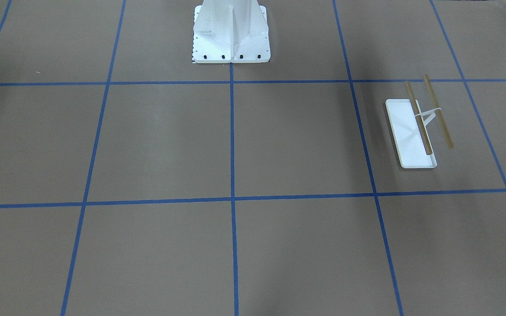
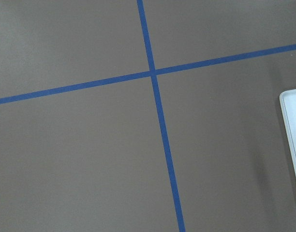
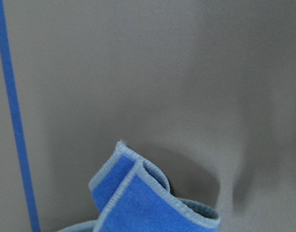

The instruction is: Hang towel on rack

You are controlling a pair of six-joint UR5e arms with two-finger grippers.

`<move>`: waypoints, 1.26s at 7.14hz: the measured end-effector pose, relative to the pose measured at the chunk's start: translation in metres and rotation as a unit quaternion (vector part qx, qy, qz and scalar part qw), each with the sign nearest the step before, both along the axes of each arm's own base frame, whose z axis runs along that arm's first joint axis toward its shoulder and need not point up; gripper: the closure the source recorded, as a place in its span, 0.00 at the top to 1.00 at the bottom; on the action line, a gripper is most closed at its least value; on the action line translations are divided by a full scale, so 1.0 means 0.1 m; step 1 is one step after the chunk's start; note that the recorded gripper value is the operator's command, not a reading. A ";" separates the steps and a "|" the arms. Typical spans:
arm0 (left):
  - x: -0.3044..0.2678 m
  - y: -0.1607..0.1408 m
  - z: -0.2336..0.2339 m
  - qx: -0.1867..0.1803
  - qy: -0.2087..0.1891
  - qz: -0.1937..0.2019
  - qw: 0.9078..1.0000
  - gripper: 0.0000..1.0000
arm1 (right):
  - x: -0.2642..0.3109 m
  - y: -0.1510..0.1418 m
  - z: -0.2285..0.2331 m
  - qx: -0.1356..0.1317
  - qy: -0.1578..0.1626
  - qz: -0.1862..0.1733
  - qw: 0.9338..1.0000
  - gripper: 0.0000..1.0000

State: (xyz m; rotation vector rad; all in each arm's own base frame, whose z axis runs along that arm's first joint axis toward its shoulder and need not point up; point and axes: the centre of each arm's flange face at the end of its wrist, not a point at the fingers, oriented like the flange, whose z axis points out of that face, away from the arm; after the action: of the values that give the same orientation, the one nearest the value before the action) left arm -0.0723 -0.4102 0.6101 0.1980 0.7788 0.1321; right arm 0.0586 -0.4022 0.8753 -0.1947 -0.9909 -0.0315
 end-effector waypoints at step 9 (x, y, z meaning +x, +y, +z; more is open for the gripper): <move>-0.03 0.00 -0.08 0.013 -0.001 -0.004 1.000 0.98 | 0.00 -0.30 0.10 -0.015 0.004 0.016 1.000 0.00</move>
State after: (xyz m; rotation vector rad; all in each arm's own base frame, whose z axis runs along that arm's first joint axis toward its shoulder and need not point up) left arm -0.0757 -0.4097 0.6022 0.2254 0.7753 0.1356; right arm 0.0588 -0.4319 0.8854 -0.2069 -0.9877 0.0137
